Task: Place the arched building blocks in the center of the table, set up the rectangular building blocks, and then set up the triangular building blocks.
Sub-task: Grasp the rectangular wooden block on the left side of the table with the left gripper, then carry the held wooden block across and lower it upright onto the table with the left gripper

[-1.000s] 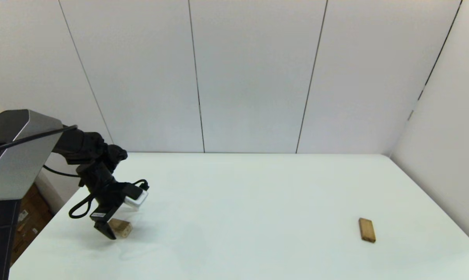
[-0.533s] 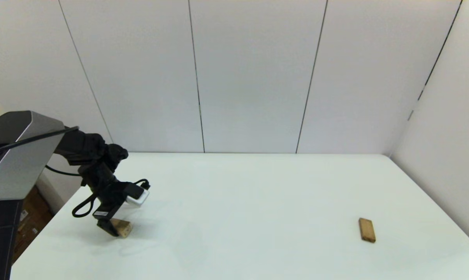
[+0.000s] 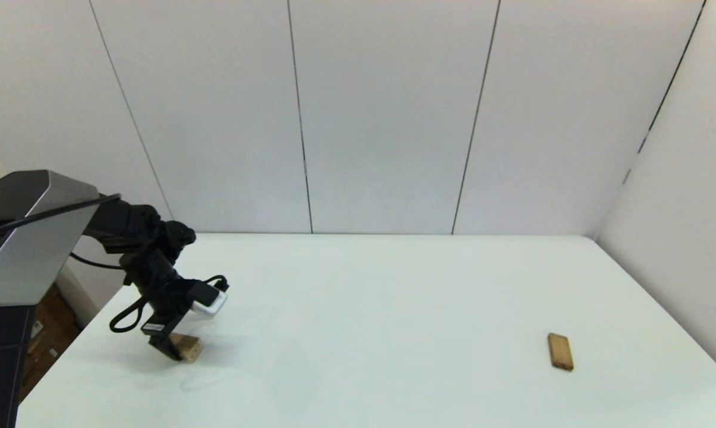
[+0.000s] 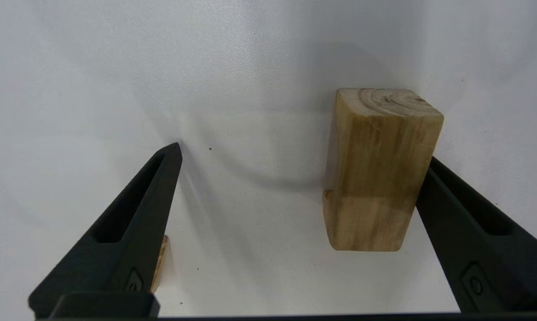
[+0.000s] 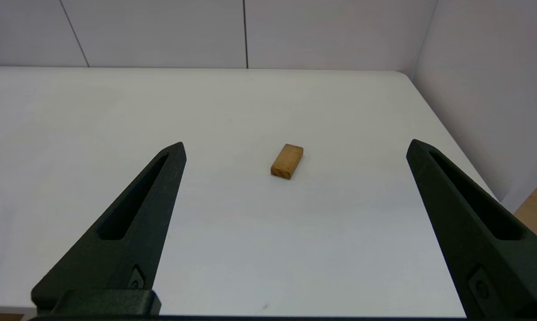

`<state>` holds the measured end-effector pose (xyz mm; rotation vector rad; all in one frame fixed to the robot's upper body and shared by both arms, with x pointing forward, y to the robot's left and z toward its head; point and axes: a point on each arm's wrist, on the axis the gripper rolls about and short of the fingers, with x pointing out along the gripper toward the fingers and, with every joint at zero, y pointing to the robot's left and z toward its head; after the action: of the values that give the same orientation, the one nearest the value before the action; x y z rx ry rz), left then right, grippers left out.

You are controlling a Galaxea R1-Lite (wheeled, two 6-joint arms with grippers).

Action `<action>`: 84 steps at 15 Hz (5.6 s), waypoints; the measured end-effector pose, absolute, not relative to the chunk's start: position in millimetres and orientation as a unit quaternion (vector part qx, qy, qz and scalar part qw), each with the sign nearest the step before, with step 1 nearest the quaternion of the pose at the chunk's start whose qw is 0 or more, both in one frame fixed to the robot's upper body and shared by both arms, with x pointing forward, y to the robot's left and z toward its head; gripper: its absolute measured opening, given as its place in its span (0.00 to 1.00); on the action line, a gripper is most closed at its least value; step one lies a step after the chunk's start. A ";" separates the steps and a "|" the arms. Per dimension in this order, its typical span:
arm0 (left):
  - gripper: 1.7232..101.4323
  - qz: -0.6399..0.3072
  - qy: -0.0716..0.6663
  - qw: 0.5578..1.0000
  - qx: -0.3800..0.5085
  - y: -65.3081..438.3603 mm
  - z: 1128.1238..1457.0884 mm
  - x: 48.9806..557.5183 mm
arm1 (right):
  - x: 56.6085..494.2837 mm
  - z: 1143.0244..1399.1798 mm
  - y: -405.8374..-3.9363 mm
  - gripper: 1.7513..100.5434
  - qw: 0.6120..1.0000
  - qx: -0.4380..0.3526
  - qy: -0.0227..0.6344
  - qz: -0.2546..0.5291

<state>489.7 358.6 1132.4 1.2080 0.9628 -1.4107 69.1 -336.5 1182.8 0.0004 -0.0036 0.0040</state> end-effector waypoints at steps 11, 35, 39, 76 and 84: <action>0.26 -0.583 0.398 0.502 0.500 358.3 1139.0 486.2 | 69.0 1182.7 -336.5 0.97 1.000 0.000 -0.002 0.002; 0.26 -0.557 0.361 0.550 0.507 194.7 1256.5 381.5 | 69.1 1182.7 -336.5 0.97 1.000 0.000 -0.002 0.002; 0.26 -0.557 0.384 0.552 0.487 148.5 1249.4 366.6 | 69.1 1182.8 -336.5 0.97 1.000 0.000 -0.002 0.002; 0.26 -0.556 0.405 0.562 0.459 29.8 1149.2 430.2 | 69.0 1182.7 -336.5 0.97 1.000 0.000 -0.002 0.002; 0.26 -0.557 0.411 0.556 0.460 28.1 1139.4 430.9 | 69.1 1182.8 -336.5 0.97 1.000 0.000 -0.002 0.002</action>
<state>430.9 28.1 1139.4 1.0856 0.9699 -1.3152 69.1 -336.5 1182.8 0.0000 -0.0036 0.0040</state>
